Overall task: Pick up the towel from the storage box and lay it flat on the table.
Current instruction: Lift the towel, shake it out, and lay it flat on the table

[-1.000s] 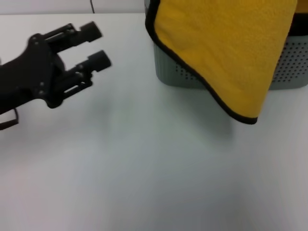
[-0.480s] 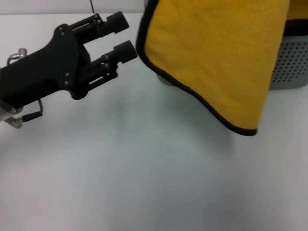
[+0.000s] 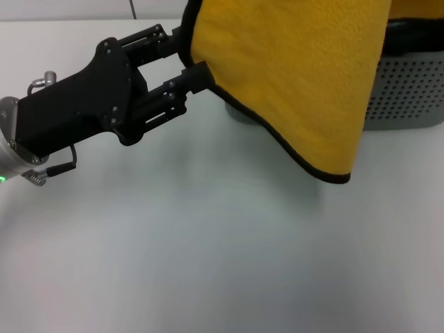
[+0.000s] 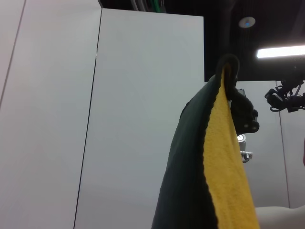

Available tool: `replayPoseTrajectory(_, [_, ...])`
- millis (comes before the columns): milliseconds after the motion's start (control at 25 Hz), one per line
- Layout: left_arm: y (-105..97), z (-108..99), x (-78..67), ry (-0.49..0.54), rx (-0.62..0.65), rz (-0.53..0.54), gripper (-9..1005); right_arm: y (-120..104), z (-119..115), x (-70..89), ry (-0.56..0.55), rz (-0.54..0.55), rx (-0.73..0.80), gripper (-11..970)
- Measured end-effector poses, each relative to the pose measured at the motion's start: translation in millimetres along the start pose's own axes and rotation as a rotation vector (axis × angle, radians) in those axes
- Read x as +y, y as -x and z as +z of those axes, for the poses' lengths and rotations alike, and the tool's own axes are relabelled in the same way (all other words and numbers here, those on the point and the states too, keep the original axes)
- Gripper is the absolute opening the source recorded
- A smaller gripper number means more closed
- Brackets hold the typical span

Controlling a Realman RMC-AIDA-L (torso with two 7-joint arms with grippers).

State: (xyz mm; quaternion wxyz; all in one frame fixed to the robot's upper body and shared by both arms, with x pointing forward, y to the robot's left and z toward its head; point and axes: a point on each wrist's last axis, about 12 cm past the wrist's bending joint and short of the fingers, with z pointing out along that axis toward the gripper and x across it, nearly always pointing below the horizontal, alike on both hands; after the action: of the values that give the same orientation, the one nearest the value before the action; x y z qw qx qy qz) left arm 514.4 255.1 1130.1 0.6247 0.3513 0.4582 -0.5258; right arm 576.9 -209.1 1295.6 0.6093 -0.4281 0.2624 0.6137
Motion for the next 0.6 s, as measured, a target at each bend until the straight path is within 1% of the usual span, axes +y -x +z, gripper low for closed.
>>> replayPoseTrajectory(480, [-2.6, 4.2, -0.6, -0.02, 0.003, -0.013, 453, -5.9, -1.5, -1.4, -0.014, 0.018, 0.001, 3])
replayPoseTrajectory(600, [-2.9, 5.8, -1.3, -0.037, 0.015, -0.011, 398, -7.2, -2.6, -1.4, -0.019, 0.019, -0.001, 3])
